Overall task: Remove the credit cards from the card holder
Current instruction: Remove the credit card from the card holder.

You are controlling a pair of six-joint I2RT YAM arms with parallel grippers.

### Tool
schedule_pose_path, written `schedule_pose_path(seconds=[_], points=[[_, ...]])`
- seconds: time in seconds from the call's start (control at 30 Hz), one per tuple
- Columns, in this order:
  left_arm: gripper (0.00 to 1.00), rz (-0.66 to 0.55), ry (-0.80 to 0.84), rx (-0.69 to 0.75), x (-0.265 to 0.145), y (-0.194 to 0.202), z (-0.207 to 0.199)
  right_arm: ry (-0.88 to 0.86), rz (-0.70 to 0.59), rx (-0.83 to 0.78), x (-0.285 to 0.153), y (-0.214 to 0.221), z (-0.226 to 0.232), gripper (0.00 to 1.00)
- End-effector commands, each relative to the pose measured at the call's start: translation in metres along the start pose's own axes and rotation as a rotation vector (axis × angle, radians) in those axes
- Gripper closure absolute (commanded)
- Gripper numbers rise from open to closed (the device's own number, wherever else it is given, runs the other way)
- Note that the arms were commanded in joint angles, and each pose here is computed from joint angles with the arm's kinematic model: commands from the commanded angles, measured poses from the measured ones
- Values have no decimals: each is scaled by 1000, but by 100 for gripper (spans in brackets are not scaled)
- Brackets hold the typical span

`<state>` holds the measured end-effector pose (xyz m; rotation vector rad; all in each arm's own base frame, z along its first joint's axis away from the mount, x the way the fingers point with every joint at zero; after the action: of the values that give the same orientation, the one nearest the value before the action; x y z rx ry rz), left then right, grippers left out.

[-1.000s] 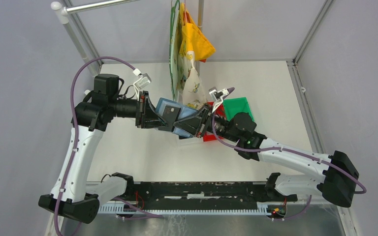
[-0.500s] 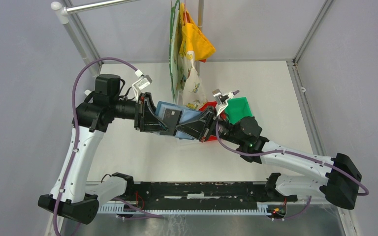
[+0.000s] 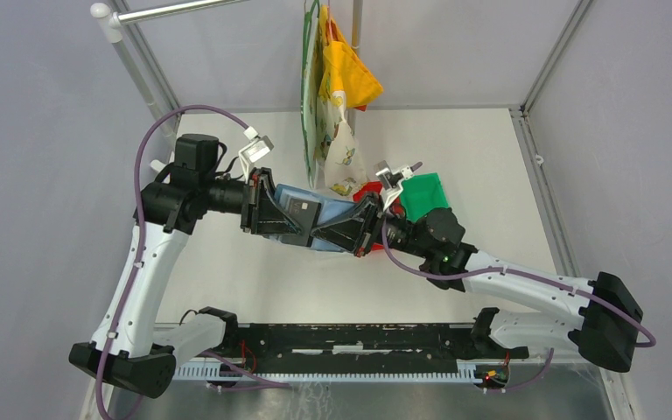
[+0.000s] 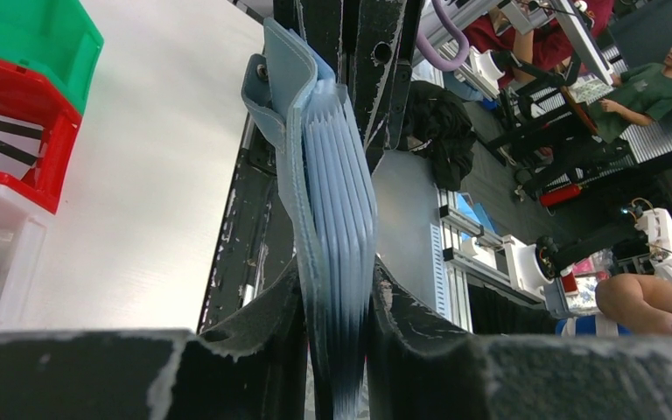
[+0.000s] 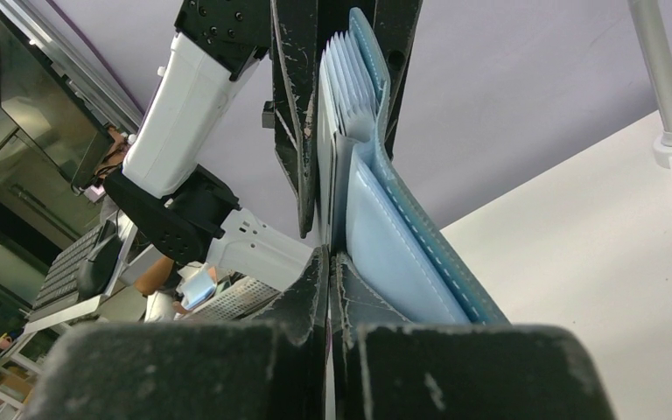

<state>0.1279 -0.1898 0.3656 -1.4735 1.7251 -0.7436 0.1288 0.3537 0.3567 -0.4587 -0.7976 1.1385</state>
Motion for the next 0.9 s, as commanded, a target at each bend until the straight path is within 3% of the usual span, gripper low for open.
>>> schedule_pose_path(seconds=[0.0,0.17,0.33,0.7,0.73,0.87], points=[[83,-12,132,23,-1,-8,-30,22,-62,-59,-7,-11,1,100],[82,-13,142,21,-2,-7,-33,47,-62,-60,-11,-8,-5,100],[75,-13,144,14,-2,-7,-35,58,-62,-62,-11,-8,-7,100],[80,-14,122,23,-2,-8,-32,78,-57,-60,-16,-4,-11,100],[81,-14,120,25,-2,-8,-32,78,-58,-57,-15,-5,-11,98],[88,-14,108,31,-2,-8,-31,58,-46,-46,-5,-7,-8,69]])
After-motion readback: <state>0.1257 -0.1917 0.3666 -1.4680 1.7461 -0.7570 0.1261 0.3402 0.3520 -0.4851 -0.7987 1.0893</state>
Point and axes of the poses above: each gripper's point midway between its finger pads, its own x axis out along the fingers, its own z axis along the line the jaws close on, y = z × x, the point moved 2 cm from there along -x, back along the fingers, and after that the axes turned 5 degrees about x, right-handed, at the moved point
